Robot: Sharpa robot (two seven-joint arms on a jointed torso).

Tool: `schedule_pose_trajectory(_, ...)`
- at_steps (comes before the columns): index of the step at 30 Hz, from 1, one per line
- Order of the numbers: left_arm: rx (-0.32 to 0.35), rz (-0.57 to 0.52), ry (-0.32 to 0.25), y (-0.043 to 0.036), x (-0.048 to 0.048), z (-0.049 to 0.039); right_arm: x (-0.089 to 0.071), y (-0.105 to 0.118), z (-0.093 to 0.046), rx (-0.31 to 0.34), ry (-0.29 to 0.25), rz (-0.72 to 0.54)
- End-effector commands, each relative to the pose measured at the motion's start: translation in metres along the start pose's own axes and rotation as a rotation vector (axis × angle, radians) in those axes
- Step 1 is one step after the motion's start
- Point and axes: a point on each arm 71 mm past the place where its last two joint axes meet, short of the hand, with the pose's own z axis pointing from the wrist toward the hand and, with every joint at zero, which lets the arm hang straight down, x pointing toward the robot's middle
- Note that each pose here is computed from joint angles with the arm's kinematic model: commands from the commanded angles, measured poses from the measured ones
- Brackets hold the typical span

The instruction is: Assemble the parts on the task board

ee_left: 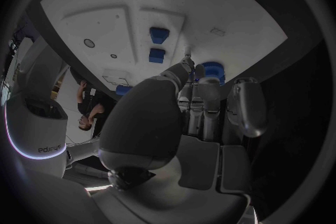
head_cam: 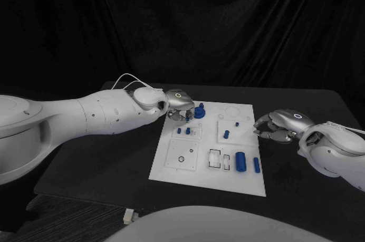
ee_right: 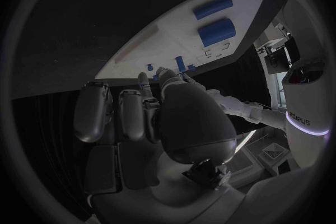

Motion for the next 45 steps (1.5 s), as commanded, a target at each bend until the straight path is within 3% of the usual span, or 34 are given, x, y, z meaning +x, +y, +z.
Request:
schedule_pose_trajectory(1,0.005,-0.003,0.013,-0.0016,0.0013,0.001,0.001,0.0,0.0,0.003,0.001,-0.001)
schedule_pose_trajectory(28,0.014,-0.008,0.024,-0.0039,0.0039,0.0028,0.001,0.0,0.0,0.004,0.004,0.0)
schedule_pose_trajectory(45,0.009,-0.02,0.051,-0.005,0.0131,0.0025,0.001,0.0,-0.001,0.005,0.004,0.0)
